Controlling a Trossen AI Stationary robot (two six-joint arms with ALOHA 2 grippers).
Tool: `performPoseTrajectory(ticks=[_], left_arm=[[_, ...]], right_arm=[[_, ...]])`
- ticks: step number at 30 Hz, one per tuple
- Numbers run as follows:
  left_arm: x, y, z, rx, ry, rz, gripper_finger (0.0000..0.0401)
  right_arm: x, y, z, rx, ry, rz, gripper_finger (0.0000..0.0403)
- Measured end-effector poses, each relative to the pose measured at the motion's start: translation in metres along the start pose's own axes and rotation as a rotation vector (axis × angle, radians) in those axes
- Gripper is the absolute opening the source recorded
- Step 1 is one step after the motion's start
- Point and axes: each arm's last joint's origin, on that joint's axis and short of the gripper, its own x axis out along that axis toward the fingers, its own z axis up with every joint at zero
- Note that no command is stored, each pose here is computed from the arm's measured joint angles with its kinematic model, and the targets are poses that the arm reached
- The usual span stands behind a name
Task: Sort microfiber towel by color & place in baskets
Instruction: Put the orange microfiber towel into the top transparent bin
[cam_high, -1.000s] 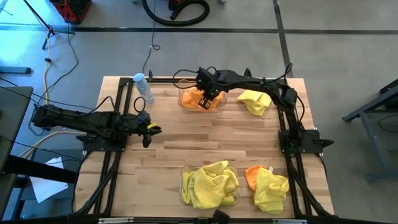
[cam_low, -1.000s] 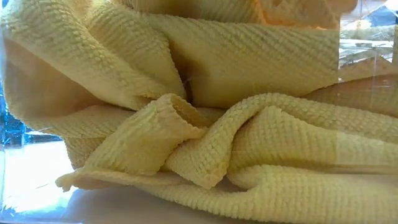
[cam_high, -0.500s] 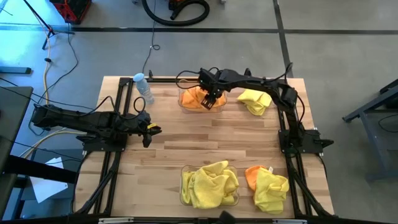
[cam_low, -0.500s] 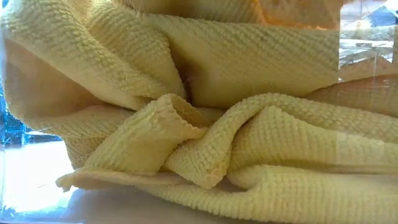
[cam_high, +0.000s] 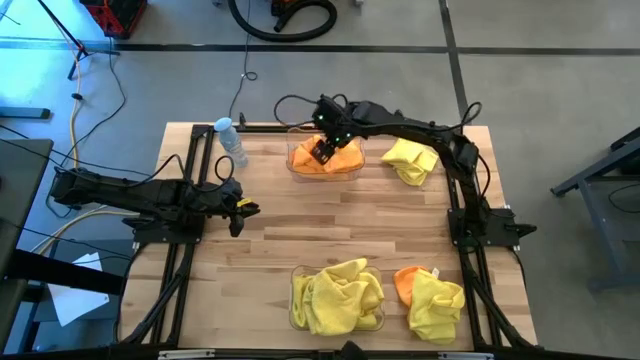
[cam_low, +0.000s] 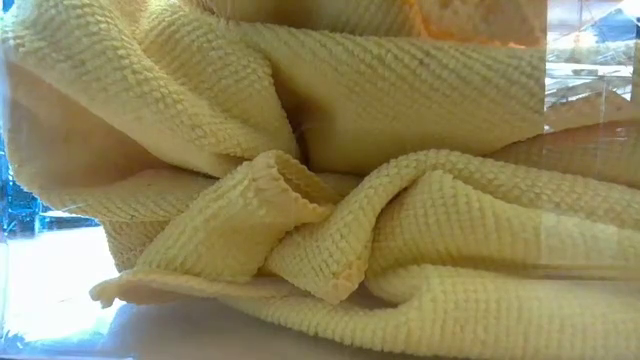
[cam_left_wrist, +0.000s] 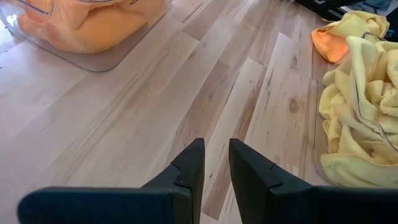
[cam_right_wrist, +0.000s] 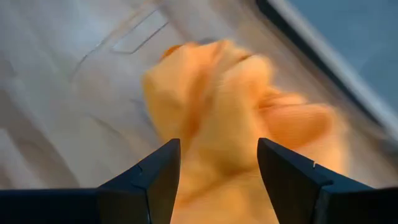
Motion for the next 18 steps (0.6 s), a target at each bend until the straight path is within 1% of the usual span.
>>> performPoseTrajectory(ticks=[2,4,9,12,14,18], left_arm=[[0.000,0.000,0.000,0.000,0.000,0.000,0.0060],[0.000,0.000,0.000,-0.001,-0.001,0.000,0.0060],[0.000,0.000,0.000,-0.031,-0.002,-0.001,0.0060],[0.000,0.000,0.000,-0.028,-0.002,-0.002,0.0060],[0.000,0.000,0.000,-0.020,-0.002,-0.001,0.0060],[0.000,0.000,0.000,-0.024,-0.002,-0.001,0.0060]], right_arm=[[0.012,0.004,-0.005,0.024,0.031,0.014,0.0208],[0.028,0.003,-0.011,0.035,0.080,-0.004,0.0208],[0.067,-0.002,-0.023,0.029,0.159,-0.035,0.0208],[0.085,-0.003,-0.027,0.014,0.183,-0.041,0.0208],[0.091,-0.004,-0.028,0.016,0.194,-0.045,0.0208],[0.088,-0.004,-0.027,0.005,0.193,-0.043,0.0208]])
